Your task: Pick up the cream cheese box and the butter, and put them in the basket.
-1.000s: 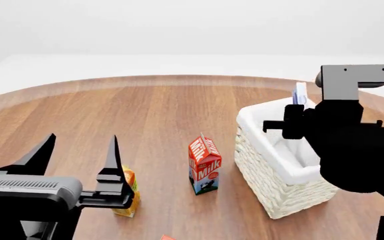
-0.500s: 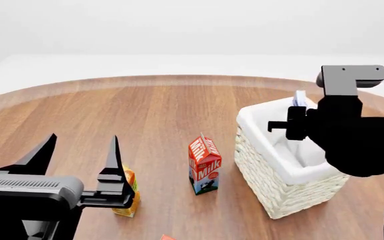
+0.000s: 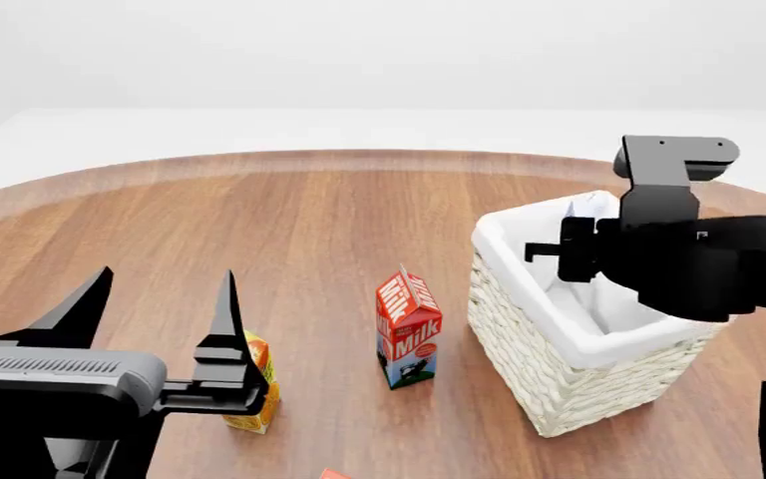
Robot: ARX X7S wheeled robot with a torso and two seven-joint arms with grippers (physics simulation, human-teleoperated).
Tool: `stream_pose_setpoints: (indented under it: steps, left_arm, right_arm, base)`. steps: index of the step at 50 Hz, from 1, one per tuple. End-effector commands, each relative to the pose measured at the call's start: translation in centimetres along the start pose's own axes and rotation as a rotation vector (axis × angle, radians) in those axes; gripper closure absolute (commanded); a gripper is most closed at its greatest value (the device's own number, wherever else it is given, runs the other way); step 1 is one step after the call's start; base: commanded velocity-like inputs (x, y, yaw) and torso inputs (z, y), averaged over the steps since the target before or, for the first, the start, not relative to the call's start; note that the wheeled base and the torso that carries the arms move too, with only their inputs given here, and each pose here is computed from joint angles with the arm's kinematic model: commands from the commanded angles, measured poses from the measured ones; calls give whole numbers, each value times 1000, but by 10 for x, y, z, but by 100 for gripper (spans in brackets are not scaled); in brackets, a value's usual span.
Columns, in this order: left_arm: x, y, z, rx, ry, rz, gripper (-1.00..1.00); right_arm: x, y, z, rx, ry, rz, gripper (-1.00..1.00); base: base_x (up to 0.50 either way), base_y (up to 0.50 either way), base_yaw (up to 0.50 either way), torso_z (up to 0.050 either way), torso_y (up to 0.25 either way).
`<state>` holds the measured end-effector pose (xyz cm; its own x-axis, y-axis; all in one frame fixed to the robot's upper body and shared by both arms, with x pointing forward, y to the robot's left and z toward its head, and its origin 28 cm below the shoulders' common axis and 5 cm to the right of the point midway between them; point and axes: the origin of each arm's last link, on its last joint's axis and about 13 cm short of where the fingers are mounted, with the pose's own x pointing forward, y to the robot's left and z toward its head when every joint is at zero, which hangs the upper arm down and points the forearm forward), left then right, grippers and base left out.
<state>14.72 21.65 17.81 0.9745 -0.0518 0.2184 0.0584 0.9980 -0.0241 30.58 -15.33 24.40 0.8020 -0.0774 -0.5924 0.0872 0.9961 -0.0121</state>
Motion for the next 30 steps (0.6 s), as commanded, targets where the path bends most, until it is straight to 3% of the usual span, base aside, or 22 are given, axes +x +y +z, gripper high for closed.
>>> stream_pose_setpoints:
  steps: [1,15,16,30]
  left_arm:
    - [1,0,0,1,-1,1,-100]
    - [0,-1,1,1,0,0,-100]
    - [0,0,1,2,-1,0,-100]
    - [-1,0,0,0,1,1,-100]
  right_arm:
    - [8,-2,5,30,21,-9,100]
    - [12,-8,1,35,22,-69,100]
    - [13,-8,0,34,23,-72,-100]
    - [11,-8,2,31,15,-72,-100]
  base:
    - [0,0,0,0,0]
    - [0,0,0,0,1]
    - [0,0,0,0,0]
    - [0,0,0,0,0]
